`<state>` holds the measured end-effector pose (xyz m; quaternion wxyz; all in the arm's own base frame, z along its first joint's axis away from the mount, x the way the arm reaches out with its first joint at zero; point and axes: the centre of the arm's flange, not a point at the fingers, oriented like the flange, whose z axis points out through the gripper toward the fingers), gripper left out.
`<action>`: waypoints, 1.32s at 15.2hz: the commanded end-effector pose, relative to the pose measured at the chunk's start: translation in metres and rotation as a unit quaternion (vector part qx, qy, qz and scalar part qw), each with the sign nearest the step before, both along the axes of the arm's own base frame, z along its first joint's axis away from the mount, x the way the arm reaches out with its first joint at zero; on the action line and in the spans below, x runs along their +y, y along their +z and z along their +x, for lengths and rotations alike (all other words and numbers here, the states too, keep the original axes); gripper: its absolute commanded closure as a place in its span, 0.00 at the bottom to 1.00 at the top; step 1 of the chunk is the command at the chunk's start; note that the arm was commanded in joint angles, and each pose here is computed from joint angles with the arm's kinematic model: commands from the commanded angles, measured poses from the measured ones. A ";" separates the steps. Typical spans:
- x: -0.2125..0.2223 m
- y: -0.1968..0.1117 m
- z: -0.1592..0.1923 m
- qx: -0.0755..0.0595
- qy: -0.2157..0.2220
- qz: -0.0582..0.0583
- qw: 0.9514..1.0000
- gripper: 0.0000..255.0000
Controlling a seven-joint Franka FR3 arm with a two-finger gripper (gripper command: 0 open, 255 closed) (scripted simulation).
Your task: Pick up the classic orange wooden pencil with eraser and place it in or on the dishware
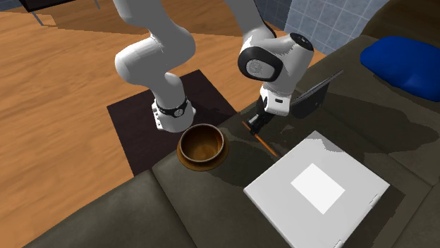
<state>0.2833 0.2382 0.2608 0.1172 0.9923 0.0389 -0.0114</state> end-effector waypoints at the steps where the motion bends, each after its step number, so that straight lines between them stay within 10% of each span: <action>1: 0.000 0.008 0.000 0.001 0.000 0.000 1.000 1.00; 20: 0.000 0.108 0.000 0.001 0.000 0.000 1.000 1.00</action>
